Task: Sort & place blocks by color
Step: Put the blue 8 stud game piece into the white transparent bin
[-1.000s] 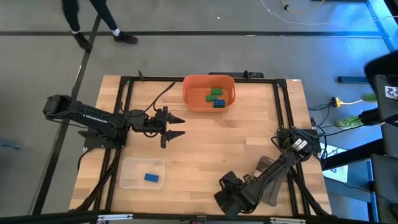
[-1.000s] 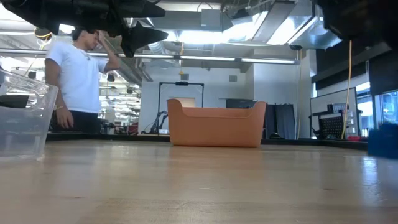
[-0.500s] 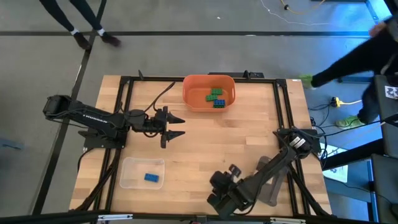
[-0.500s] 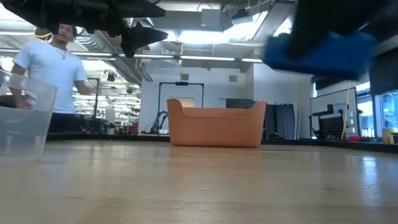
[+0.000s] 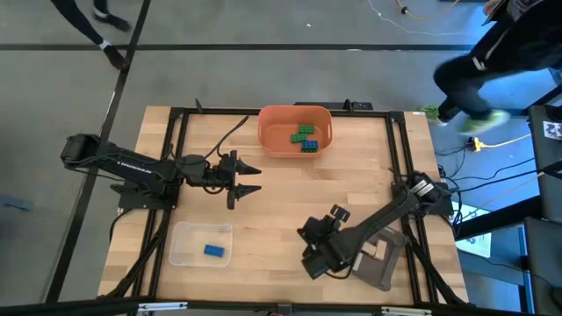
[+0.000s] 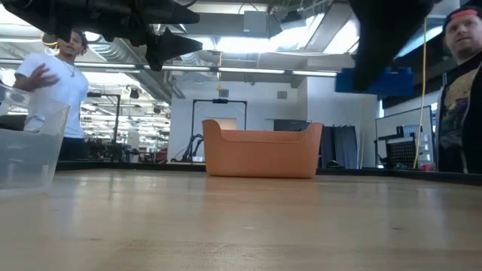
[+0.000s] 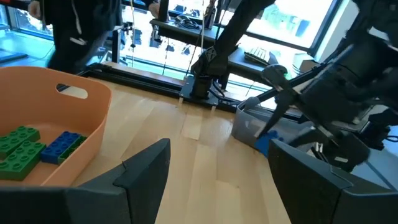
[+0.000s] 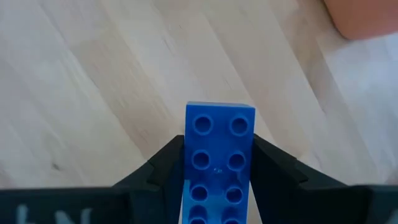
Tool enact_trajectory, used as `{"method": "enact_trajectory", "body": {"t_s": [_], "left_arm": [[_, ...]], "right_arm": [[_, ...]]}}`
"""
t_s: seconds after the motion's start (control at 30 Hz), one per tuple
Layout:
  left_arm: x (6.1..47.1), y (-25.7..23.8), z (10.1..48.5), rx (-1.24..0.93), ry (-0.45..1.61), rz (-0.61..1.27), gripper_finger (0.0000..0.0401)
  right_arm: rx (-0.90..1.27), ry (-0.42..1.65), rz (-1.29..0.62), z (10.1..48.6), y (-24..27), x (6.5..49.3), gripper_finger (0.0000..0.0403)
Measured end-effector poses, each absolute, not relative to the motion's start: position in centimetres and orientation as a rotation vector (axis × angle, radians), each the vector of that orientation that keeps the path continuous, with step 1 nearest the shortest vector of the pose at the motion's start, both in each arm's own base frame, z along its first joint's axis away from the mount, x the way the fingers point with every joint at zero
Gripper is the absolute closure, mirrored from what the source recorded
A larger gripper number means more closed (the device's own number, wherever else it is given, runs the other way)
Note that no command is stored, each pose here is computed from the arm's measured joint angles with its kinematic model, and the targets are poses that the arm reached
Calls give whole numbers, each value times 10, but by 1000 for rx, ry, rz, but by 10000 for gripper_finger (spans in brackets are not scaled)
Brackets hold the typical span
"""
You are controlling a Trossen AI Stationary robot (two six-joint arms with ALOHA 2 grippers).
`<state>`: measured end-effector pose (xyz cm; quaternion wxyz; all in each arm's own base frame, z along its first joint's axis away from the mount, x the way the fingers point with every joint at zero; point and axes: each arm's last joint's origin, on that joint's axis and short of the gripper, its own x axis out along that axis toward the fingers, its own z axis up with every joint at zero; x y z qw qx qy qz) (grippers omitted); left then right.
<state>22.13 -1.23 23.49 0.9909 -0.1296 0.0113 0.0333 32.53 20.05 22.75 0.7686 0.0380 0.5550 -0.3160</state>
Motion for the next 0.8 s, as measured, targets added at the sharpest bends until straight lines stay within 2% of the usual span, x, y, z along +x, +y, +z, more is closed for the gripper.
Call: {"method": "enact_trajectory", "body": {"t_s": [0.13,0.27,0.5,0.67,0.8], "left_arm": [[221,-12,235,-260,23,67,140],[221,-12,235,-260,23,67,140],[221,-12,235,-256,23,67,140],[221,-12,235,-249,23,68,140],[221,-12,235,-221,27,69,140]], "right_arm": [[141,1186,-635,226,188,314,259],[246,1073,-532,219,177,299,259],[404,724,-305,204,158,283,259],[396,477,-221,196,135,283,259],[362,362,-208,191,109,288,259]]}}
